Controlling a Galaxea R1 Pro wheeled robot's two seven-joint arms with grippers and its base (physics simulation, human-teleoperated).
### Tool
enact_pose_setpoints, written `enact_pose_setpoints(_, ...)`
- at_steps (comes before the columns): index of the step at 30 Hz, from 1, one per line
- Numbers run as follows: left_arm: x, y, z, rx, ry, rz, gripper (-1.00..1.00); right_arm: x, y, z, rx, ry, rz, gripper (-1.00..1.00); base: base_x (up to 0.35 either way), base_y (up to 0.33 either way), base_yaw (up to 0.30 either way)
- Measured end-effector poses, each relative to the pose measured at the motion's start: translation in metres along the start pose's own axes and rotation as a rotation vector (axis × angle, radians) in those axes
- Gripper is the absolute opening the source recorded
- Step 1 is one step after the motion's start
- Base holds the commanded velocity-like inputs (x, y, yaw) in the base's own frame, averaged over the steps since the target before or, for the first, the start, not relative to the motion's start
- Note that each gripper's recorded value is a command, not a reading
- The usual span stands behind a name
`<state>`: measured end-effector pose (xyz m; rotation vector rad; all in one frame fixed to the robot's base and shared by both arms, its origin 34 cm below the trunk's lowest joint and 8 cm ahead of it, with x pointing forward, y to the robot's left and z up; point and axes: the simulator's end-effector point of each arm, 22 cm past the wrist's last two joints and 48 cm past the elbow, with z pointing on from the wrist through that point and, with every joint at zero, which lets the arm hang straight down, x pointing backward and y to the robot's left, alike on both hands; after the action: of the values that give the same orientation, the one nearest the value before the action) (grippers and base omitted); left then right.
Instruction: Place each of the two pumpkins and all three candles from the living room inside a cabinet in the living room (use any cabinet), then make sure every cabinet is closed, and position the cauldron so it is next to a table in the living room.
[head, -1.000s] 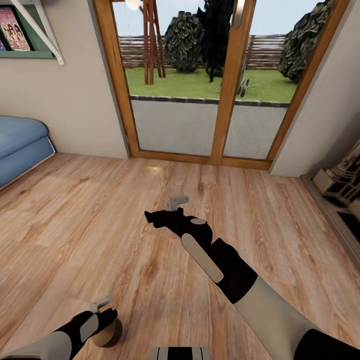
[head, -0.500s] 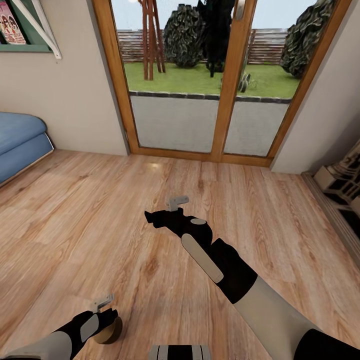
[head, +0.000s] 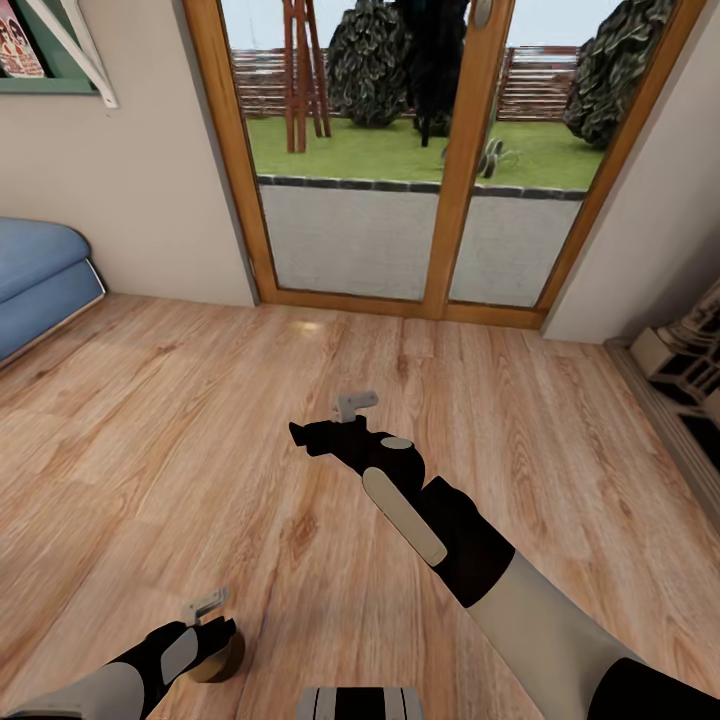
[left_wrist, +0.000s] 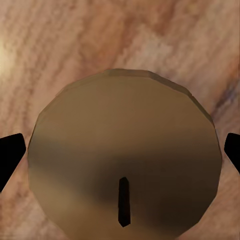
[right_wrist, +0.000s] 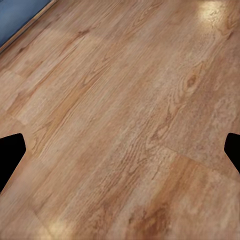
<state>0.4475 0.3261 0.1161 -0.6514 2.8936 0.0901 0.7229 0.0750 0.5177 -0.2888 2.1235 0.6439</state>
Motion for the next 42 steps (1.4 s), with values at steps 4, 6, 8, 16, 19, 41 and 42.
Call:
enact_pose_setpoints(4,0.0008,0.0002,0.0012,-0.001,0.002,0.001,1.0,0.002,-0.0009,0.0013,0.0,0.003,0.002,1.0,0.0,0.0,0.0)
enact_pose_setpoints(6,0.0008,0.0002,0.0012,-0.001,0.002,0.002,1.0,0.002,-0.001,0.0013,0.0,0.003,0.002,1.0,0.0,0.0,0.0)
enact_pose_setpoints(8,0.0008,0.0002,0.0012,-0.001,0.002,0.001,1.0,0.002,-0.0009,0.0013,0.0,0.003,0.002,1.0,0.0,0.0,0.0)
enact_pose_setpoints(16,0.0049,0.0016,0.0039,-0.004,0.011,0.001,1.0,0.0059,-0.0025,0.0039,0.0,0.009,0.007,1.0,0.0,0.0,0.0)
enact_pose_setpoints(19,0.0084,0.0031,0.0065,-0.008,0.018,0.002,1.0,0.0102,-0.0044,0.0065,0.0,0.016,0.011,1.0,0.0,0.0,0.0)
enact_pose_setpoints(41,0.0084,0.0031,0.0065,-0.008,0.018,0.001,-1.0,0.0103,-0.0045,0.0066,0.0,0.016,0.011,1.0,0.0,0.0,0.0)
enact_pose_setpoints(42,0.0084,0.003,0.0065,-0.008,0.018,0.001,-1.0,0.0103,-0.0044,0.0066,0.0,0.016,0.011,1.0,0.0,0.0,0.0)
